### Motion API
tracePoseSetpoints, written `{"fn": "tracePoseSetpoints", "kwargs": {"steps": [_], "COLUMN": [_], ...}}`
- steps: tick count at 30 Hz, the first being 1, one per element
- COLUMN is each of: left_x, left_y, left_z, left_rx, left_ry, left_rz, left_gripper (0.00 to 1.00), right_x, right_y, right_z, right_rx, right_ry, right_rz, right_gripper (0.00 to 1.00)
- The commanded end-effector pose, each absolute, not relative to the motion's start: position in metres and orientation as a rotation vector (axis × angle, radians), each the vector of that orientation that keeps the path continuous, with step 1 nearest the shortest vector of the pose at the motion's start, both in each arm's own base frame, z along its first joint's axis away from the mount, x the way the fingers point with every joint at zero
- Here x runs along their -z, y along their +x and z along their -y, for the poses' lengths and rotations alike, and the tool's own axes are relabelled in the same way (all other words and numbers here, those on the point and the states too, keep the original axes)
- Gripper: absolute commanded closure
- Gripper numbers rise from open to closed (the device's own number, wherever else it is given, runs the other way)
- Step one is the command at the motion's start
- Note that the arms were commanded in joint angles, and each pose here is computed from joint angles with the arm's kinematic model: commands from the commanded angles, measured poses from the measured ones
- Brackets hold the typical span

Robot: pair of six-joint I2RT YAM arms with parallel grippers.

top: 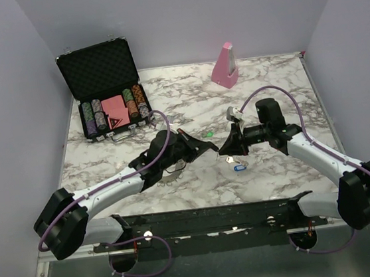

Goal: Put the keys on the keyring

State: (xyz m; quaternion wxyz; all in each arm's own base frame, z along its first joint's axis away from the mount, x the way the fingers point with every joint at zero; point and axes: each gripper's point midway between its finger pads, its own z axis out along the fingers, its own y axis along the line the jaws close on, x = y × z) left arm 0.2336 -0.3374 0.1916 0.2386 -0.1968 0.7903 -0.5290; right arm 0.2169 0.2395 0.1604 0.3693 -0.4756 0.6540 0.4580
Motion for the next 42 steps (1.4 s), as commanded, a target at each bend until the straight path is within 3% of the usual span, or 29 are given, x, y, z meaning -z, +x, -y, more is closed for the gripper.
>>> {"fn": "tracePoseSetpoints", "kwargs": {"steps": [1,5,17,25,28,36,42], "left_x": [-0.200,-0.200,-0.177,-0.179,-0.186,-0.237,-0.235], "left_y": [0.233,0.233,0.229,0.214,0.206,0.164,0.129], "left_z": [0.341,0.341,0.326,0.322,0.314,0.307,0.309], "left_rx": [1.501,1.502,1.477,1.554,1.537,1.447,1.364], "left_ry": [-0.550,-0.555,-0.597,-0.346,-0.204,0.481,0.807], "left_rz": [-2.124,-2.123,-2.104,-2.004,-1.917,-1.477,-1.295], "left_gripper": [1.00,1.00,1.00,0.48,0.37,0.40,0.40], "right_x": [-0.161,-0.164,-0.179,-0.179,-0.179,-0.178,-0.167], "right_y": [0.219,0.218,0.217,0.214,0.210,0.174,0.153], "right_z": [-0.243,-0.243,-0.238,-0.237,-0.237,-0.236,-0.231], "right_rx": [-1.178,-1.183,-1.159,-1.166,-1.182,-1.305,-1.304], "right_ry": [-1.215,-1.222,-1.275,-1.288,-1.308,-1.459,-1.559], "right_rz": [-1.670,-1.660,-1.656,-1.648,-1.629,-1.400,-1.233], "right_gripper": [0.87,0.99,0.99,0.99,0.99,0.99,0.99]}}
